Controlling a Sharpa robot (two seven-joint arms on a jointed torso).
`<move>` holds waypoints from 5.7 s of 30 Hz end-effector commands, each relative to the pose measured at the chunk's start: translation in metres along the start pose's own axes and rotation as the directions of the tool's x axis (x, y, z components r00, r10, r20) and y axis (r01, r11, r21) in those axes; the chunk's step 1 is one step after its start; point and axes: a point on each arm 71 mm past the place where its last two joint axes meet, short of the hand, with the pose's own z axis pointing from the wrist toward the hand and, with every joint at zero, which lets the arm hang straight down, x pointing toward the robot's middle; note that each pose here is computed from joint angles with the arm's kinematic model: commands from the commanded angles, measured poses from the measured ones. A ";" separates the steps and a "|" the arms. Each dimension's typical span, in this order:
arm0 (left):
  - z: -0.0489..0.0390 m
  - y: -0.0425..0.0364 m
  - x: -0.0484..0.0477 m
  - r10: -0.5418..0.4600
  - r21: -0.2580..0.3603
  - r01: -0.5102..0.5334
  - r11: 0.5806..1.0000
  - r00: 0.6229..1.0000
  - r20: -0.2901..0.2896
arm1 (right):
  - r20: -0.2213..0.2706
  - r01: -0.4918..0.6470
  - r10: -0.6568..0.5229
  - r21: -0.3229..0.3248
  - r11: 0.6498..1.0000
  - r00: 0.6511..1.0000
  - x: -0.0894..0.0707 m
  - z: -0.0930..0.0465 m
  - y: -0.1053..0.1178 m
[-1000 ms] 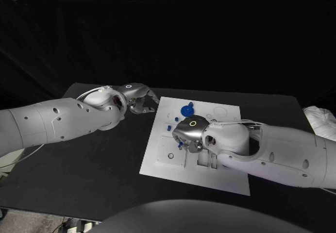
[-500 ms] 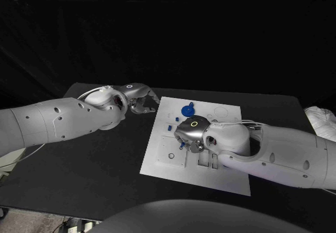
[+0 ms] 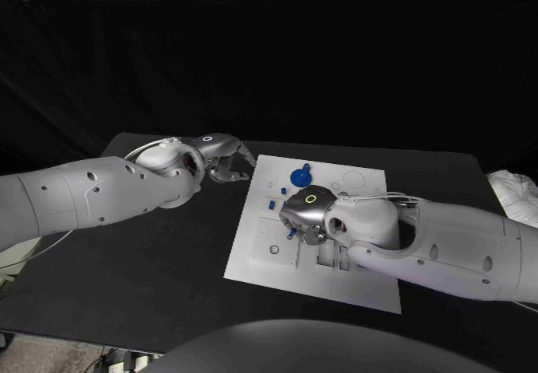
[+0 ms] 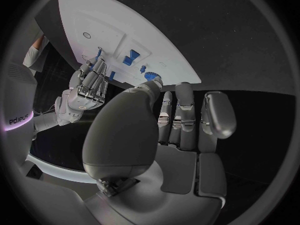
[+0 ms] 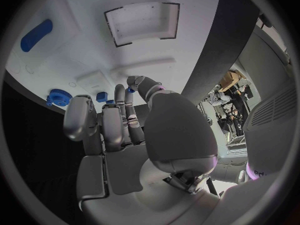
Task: Assemble the parts on the task board
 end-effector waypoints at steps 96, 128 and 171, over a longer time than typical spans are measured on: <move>-0.0046 -0.0013 0.0002 -0.023 0.009 0.023 1.000 1.000 0.011 | 0.329 -0.206 0.222 -0.085 0.975 0.918 -0.016 -0.069 -0.061; -0.0108 -0.0011 0.0030 -0.054 0.013 0.053 0.998 0.998 0.018 | 0.169 -0.411 0.391 0.103 0.906 0.905 0.052 -0.103 -0.131; -0.0113 0.0030 0.0079 -0.066 -0.021 0.065 0.998 0.998 -0.022 | 0.157 -0.424 0.403 0.138 0.895 0.902 0.070 -0.080 -0.120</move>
